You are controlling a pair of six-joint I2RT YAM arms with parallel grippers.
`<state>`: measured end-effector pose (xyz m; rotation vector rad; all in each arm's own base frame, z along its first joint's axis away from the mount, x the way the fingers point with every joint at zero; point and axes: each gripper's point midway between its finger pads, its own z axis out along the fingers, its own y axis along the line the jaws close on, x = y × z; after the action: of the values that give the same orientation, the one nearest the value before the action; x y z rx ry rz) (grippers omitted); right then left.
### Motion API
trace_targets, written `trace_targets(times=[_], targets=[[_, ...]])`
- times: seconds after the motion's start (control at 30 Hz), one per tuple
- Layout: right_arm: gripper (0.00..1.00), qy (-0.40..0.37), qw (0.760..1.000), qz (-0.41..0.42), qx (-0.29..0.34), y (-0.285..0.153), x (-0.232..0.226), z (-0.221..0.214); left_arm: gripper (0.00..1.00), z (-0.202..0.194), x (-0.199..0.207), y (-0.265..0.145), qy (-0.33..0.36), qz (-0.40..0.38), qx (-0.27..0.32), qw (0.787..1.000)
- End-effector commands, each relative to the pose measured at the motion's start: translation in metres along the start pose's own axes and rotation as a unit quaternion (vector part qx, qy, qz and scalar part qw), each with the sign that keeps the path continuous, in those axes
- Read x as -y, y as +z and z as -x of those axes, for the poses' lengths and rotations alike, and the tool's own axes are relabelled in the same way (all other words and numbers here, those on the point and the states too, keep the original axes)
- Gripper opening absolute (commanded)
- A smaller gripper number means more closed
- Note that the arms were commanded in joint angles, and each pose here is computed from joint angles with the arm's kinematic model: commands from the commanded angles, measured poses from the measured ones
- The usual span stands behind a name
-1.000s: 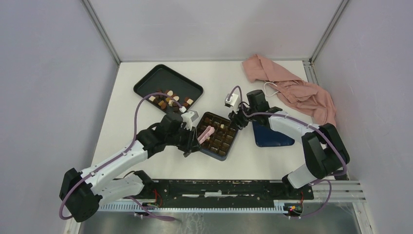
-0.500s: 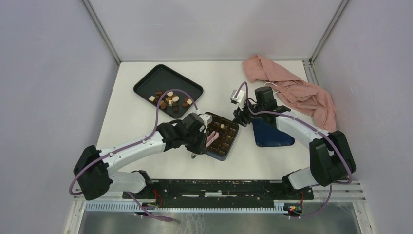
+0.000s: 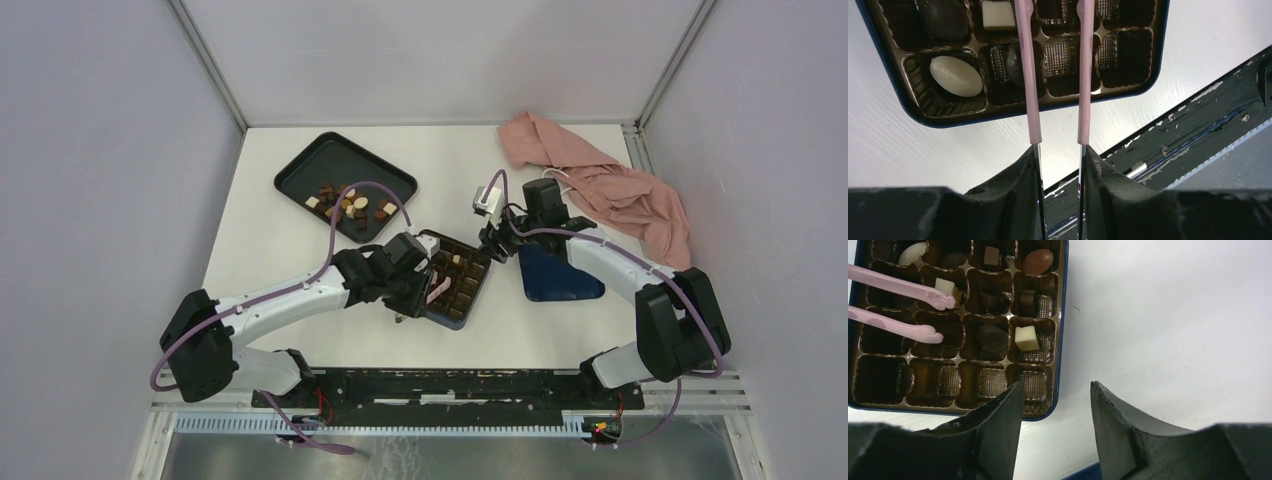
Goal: Pack the chocolate
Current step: Place the fake chocolate in the packing box, then pick up the packing box from the center of the board.
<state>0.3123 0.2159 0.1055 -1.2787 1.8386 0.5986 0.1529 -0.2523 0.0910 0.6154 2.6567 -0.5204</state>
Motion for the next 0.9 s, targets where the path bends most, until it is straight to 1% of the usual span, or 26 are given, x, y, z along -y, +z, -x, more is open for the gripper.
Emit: trace_targets(times=[0.0, 0.13, 0.37, 0.5, 0.57, 0.67, 0.77, 0.87], targets=[[0.58, -0.02, 1.0, 0.013, 0.018, 0.0, 0.004, 0.017, 0.42, 0.028, 0.013, -0.017, -0.012, -0.012, 0.052, 0.999], [0.59, -0.015, 1.0, 0.022, -0.001, 0.007, 0.004, 0.008, 0.43, 0.033, 0.014, -0.023, -0.013, -0.016, 0.065, 0.998], [0.58, -0.012, 0.998, 0.019, -0.057, 0.023, 0.007, -0.016, 0.4, 0.049, 0.003, -0.045, -0.033, 0.011, 0.131, 0.991], [0.55, -0.018, 0.996, 0.015, -0.081, 0.032, 0.006, -0.024, 0.39, 0.054, -0.001, -0.06, -0.041, 0.011, 0.16, 0.986], [0.47, -0.02, 0.996, 0.008, -0.089, 0.035, 0.007, -0.026, 0.38, 0.054, -0.004, -0.063, -0.044, 0.015, 0.17, 0.984], [0.31, -0.024, 0.995, -0.008, -0.092, 0.036, 0.01, -0.025, 0.37, 0.054, -0.01, -0.067, -0.05, 0.024, 0.183, 0.982], [0.17, -0.032, 0.996, -0.032, -0.079, 0.031, 0.015, -0.016, 0.37, 0.056, -0.017, -0.074, -0.058, 0.039, 0.202, 0.977], [0.07, -0.042, 0.995, -0.066, -0.056, 0.021, 0.022, -0.001, 0.37, 0.058, -0.024, -0.084, -0.065, 0.051, 0.22, 0.972]])
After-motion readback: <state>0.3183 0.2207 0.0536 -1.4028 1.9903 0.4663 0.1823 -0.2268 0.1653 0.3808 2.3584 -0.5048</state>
